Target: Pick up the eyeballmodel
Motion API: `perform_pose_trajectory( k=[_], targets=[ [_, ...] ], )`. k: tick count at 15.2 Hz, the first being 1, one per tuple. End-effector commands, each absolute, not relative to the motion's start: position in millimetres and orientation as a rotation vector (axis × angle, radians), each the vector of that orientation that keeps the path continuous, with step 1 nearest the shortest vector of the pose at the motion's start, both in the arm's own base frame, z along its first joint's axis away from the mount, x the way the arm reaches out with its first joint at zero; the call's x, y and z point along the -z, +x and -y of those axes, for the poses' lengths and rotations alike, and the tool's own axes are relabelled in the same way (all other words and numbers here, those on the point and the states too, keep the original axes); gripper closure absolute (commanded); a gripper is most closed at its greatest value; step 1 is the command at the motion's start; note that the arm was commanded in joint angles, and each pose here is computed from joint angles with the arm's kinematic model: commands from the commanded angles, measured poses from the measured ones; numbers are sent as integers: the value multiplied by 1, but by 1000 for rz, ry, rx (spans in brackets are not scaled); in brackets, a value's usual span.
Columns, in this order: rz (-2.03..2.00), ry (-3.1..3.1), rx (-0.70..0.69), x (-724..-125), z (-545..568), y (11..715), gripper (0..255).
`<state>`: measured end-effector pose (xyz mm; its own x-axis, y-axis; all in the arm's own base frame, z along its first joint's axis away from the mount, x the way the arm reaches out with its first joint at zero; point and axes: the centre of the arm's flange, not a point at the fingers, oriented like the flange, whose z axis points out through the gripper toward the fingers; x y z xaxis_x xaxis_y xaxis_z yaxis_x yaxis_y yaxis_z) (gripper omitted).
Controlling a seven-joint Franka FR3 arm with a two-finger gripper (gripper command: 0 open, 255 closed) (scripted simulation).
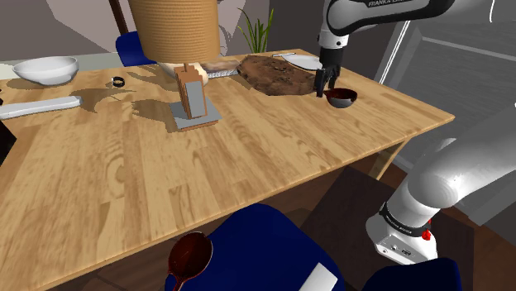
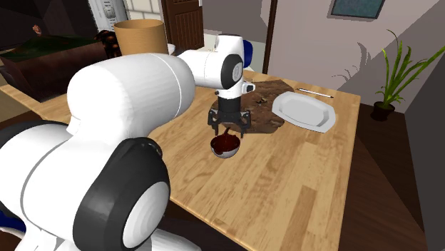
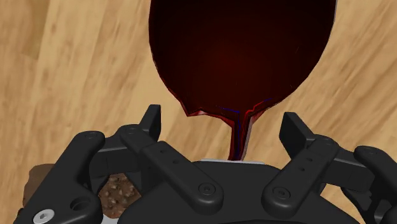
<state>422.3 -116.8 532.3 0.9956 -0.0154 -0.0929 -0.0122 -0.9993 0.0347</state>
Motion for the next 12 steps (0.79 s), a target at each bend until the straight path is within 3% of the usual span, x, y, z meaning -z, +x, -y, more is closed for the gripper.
perform_pose_trajectory(
  k=[1, 3, 4, 12],
  targets=[
    [21, 3104, 144, -519, 118, 422, 0],
    [21, 3104, 144, -519, 118, 422, 0],
    [21, 3104, 144, -519, 117, 423, 255],
    [21, 3104, 145, -519, 117, 422, 255]
  ],
)
